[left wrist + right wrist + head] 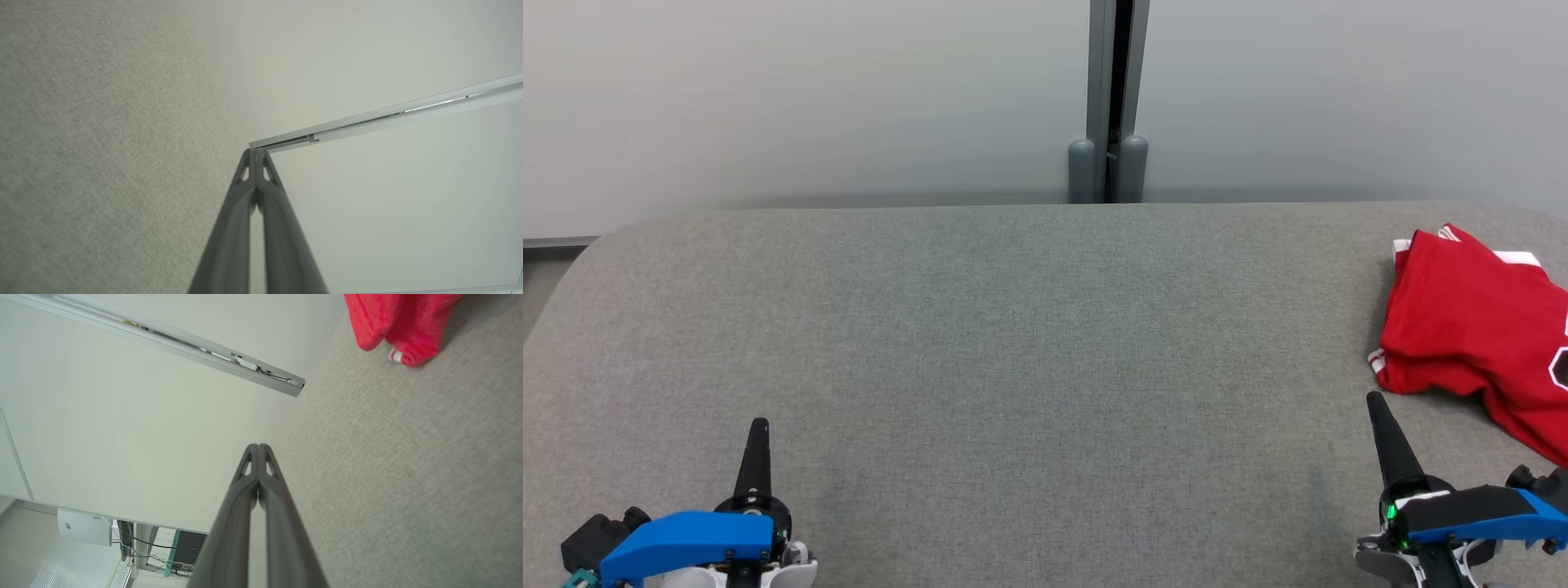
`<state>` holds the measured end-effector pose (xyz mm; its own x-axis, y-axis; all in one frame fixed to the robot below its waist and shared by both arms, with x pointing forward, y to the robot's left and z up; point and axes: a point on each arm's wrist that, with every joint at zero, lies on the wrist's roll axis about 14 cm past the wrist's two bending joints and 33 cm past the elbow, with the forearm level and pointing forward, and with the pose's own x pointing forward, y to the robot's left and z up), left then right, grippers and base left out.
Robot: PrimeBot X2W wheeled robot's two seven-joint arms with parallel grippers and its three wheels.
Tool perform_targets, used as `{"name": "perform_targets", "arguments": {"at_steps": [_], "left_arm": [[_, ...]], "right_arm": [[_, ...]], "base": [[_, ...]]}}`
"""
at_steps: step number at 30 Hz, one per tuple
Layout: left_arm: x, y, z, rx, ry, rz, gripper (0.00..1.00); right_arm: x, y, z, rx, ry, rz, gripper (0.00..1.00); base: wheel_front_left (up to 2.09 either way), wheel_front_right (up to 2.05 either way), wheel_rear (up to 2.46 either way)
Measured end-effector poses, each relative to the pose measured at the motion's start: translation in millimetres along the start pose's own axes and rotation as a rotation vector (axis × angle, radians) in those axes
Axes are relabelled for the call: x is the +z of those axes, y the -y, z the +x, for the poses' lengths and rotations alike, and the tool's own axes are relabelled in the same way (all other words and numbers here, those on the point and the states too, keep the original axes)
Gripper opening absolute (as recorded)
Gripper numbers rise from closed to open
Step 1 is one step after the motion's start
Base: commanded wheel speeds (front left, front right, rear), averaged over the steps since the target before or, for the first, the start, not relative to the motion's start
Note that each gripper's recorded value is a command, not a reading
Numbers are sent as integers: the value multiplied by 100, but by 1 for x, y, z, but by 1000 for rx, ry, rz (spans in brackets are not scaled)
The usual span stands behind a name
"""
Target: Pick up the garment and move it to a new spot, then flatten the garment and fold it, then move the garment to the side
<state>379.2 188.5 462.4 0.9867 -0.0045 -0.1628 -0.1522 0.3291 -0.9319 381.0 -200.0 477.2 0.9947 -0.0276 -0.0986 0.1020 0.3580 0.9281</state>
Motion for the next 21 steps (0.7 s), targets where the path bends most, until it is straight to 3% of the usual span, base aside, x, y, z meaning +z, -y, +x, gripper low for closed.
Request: {"name": "perform_targets", "arguments": {"at_steps": [21], "left_arm": [[11,16,2,-61,14,-164,0]], "right_arm": [[4,-11,2,36,-3,178,0]], "base": [[0,0,0]]}}
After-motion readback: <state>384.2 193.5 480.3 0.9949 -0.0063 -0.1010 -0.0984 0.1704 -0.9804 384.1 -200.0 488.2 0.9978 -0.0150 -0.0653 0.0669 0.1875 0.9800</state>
